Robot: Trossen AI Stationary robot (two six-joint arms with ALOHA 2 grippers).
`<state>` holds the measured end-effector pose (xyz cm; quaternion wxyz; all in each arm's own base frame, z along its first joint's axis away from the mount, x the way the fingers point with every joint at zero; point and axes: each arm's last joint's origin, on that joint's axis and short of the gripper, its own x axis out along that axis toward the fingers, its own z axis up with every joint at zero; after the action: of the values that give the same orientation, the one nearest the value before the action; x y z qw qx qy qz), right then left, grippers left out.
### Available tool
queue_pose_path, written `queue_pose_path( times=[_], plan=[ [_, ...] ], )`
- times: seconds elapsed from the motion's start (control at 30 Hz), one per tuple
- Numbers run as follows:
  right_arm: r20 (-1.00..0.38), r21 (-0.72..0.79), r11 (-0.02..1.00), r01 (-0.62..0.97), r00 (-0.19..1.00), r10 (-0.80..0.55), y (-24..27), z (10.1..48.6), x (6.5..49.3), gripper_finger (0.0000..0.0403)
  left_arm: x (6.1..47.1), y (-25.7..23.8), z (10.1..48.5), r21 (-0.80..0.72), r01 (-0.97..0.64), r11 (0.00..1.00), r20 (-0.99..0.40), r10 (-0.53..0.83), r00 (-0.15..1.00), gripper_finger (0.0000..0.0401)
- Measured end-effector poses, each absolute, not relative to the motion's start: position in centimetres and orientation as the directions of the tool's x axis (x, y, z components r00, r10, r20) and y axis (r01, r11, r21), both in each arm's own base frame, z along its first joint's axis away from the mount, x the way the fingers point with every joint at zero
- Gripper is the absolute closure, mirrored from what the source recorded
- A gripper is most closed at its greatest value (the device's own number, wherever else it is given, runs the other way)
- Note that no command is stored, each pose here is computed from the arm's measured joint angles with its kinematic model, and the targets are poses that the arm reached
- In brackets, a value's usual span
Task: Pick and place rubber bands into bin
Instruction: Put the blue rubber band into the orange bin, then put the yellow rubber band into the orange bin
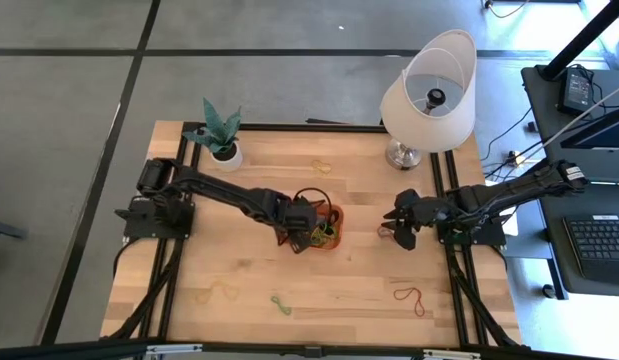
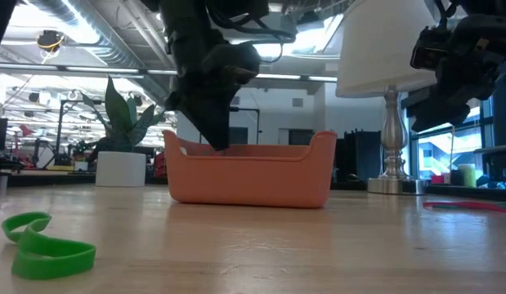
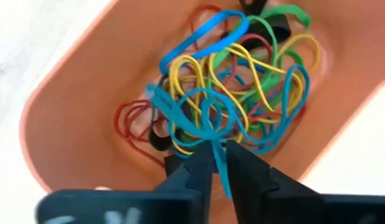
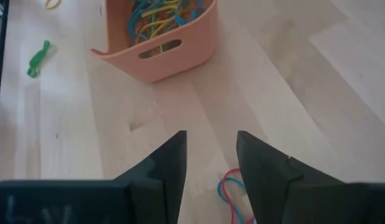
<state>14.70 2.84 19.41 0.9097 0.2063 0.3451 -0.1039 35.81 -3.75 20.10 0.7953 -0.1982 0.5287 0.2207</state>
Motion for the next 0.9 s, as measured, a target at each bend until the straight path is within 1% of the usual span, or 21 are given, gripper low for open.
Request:
queue_pose_path(
  times=[0.27, 0.33, 0.43, 0.53, 0.7, 0.8, 0.9],
  plan=[
    [-0.672, 0.303, 0.893, 0.333, 0.739, -0.048, 2.8, 19.4, 14.7, 0.0260, 35.9, -3.2, 20.2, -0.101, -0.607, 0.789, -0.928, 0.146, 0.343, 0.0280],
    [-0.670, 0.304, 0.893, 0.333, 0.741, -0.048, 2.8, 19.4, 14.8, 0.0260, 35.8, -3.1, 20.5, -0.112, -0.605, 0.788, -0.926, 0.139, 0.352, 0.0268],
    [-0.662, 0.310, 0.892, 0.329, 0.748, -0.046, 2.9, 19.5, 14.8, 0.0260, 35.5, -3.0, 21.3, -0.141, -0.601, 0.786, -0.921, 0.118, 0.371, 0.0261],
    [-0.640, 0.325, 0.890, 0.320, 0.767, -0.042, 2.9, 19.7, 15.0, 0.0260, 35.0, -2.9, 22.8, -0.163, -0.592, 0.789, -0.904, 0.120, 0.410, 0.0262],
    [-0.581, 0.353, 0.890, 0.287, 0.813, -0.031, 3.0, 20.2, 15.5, 0.0260, 33.5, -2.9, 25.8, -0.153, -0.521, 0.840, -0.866, 0.140, 0.480, 0.0280],
    [-0.521, 0.367, 0.897, 0.247, 0.853, -0.022, 3.1, 20.8, 15.9, 0.0260, 32.1, -3.1, 27.3, -0.092, -0.479, 0.873, -0.855, 0.177, 0.487, 0.0306],
    [-0.446, 0.367, 0.904, 0.218, 0.894, -0.035, 3.1, 21.5, 16.3, 0.0260, 30.5, -3.2, 27.9, -0.032, -0.435, 0.900, -0.851, 0.203, 0.485, 0.0344]
  ],
)
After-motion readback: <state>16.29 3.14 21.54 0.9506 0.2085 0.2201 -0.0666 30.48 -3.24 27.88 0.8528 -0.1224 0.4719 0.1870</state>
